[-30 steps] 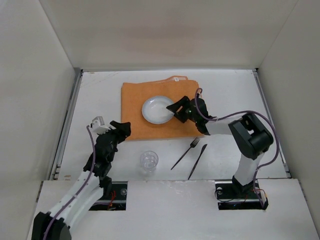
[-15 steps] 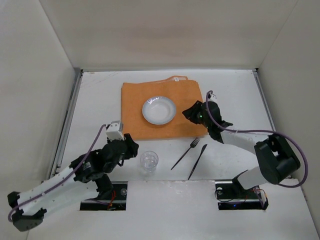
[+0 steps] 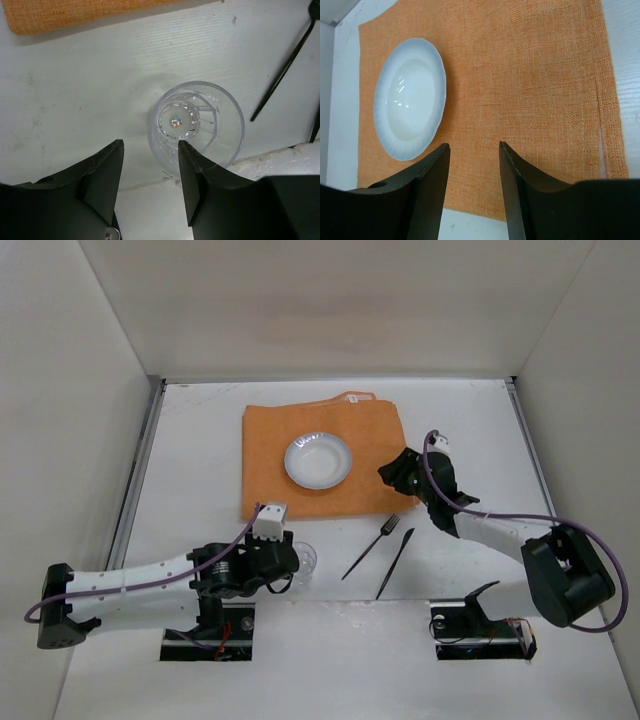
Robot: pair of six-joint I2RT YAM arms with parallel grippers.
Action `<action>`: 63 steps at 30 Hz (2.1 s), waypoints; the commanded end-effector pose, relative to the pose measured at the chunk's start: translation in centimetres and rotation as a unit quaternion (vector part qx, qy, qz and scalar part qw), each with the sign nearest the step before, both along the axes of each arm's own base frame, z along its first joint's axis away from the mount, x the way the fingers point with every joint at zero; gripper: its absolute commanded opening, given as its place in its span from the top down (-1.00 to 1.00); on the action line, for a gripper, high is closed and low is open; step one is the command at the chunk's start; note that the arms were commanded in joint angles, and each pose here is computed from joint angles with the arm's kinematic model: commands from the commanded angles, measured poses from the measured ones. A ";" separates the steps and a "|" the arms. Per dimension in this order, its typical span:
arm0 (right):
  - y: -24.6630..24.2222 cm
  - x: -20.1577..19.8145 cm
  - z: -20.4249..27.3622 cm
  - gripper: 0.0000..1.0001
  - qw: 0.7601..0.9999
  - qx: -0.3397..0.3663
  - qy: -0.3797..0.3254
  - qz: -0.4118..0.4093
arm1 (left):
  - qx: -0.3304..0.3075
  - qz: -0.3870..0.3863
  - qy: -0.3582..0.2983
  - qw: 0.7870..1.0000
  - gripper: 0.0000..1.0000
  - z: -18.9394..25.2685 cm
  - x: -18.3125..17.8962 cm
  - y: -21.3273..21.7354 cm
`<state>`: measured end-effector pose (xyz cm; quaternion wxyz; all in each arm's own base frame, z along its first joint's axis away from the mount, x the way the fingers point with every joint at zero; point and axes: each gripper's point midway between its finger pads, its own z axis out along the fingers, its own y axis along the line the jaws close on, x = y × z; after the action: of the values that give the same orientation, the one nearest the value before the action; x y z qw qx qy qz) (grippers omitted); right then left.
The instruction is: Set the dinner table for one person
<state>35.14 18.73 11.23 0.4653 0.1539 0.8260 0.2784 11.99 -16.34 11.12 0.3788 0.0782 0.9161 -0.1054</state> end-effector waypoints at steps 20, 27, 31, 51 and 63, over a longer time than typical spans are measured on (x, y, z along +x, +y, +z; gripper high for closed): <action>0.2 1.0 1.8 -0.08 0.999 0.023 -0.034 -0.002 | 0.003 0.029 -0.014 0.999 0.87 -1.5 2.7 -0.4; -3.1 1.3 2.0 -0.18 0.997 0.049 -0.040 -0.051 | -0.057 0.024 -0.049 0.997 0.91 4.0 3.5 -1.2; -4.6 1.4 2.0 -0.21 0.995 0.061 -0.040 -0.075 | -0.101 0.050 -0.074 0.991 0.91 7.6 5.1 -1.6; -7.1 1.6 0.5 -0.15 0.989 0.091 -0.022 -0.115 | -0.172 0.091 -0.192 0.962 0.92 15.2 32.4 -15.7; -7.3 1.5 1.3 -0.16 0.988 0.094 -0.034 -0.115 | -0.183 0.087 -0.166 0.965 0.92 11.3 39.0 -20.7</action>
<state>35.91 11.52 10.31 0.4756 0.2866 0.7807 0.2867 50.03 -35.96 18.02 0.5137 -0.0468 0.8369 -0.1827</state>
